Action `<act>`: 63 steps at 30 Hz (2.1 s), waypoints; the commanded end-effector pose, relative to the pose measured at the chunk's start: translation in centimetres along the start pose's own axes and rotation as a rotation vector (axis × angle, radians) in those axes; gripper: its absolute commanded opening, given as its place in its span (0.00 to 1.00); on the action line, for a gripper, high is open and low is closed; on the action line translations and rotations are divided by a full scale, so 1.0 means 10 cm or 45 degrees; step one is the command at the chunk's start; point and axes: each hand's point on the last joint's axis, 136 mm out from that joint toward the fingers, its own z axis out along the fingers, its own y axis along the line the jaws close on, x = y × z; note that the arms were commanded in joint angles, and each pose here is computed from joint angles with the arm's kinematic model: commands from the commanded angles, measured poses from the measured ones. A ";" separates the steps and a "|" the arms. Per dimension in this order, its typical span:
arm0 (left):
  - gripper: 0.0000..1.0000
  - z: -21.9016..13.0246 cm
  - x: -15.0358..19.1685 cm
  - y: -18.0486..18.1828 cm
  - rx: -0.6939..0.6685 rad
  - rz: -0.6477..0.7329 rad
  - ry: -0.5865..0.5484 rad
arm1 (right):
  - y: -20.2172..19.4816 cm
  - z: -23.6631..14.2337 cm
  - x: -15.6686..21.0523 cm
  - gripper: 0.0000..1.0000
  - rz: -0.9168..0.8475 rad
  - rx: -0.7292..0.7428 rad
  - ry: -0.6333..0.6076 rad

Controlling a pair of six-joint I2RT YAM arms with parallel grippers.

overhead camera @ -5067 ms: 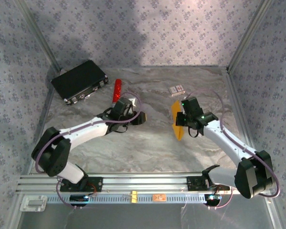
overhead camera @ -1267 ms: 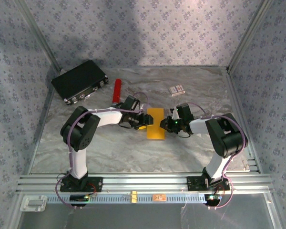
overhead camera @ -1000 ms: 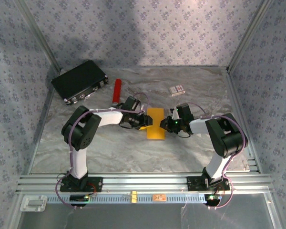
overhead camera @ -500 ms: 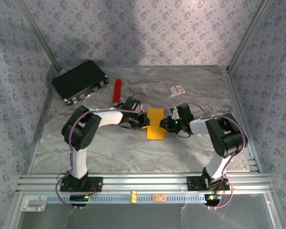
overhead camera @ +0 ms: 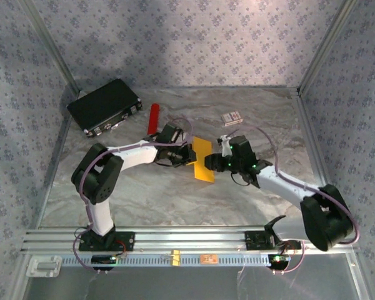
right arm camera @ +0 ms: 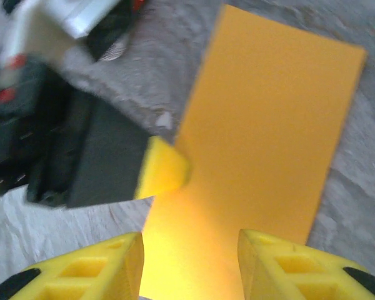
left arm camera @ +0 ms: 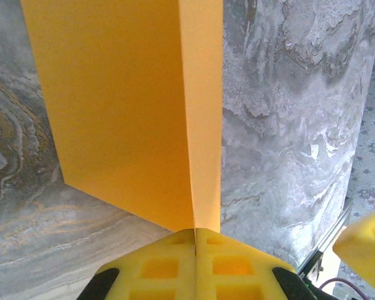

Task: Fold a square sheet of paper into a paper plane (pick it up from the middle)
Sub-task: Third fold the triangle at the center of the table.

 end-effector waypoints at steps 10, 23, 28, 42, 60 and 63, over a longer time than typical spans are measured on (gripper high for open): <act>0.03 -0.05 0.05 -0.03 -0.006 -0.029 0.010 | 0.41 0.00 0.58 0.58 -1.005 0.103 -0.070; 0.03 -0.04 0.06 -0.02 -0.008 -0.029 0.009 | 0.35 0.26 0.52 0.58 -1.152 0.372 -0.114; 0.04 -0.04 0.08 -0.02 -0.009 -0.031 0.011 | 0.35 0.37 0.55 0.57 -1.184 0.419 -0.101; 0.04 -0.03 0.08 0.00 -0.019 -0.032 0.010 | 0.29 0.37 0.61 0.34 -1.152 0.461 -0.108; 0.05 -0.05 0.09 0.01 -0.033 -0.030 0.002 | 0.22 0.32 0.62 0.08 -1.058 0.462 -0.093; 0.07 -0.07 0.08 0.00 -0.034 -0.023 -0.007 | 0.21 0.32 0.63 0.05 -1.042 0.456 -0.088</act>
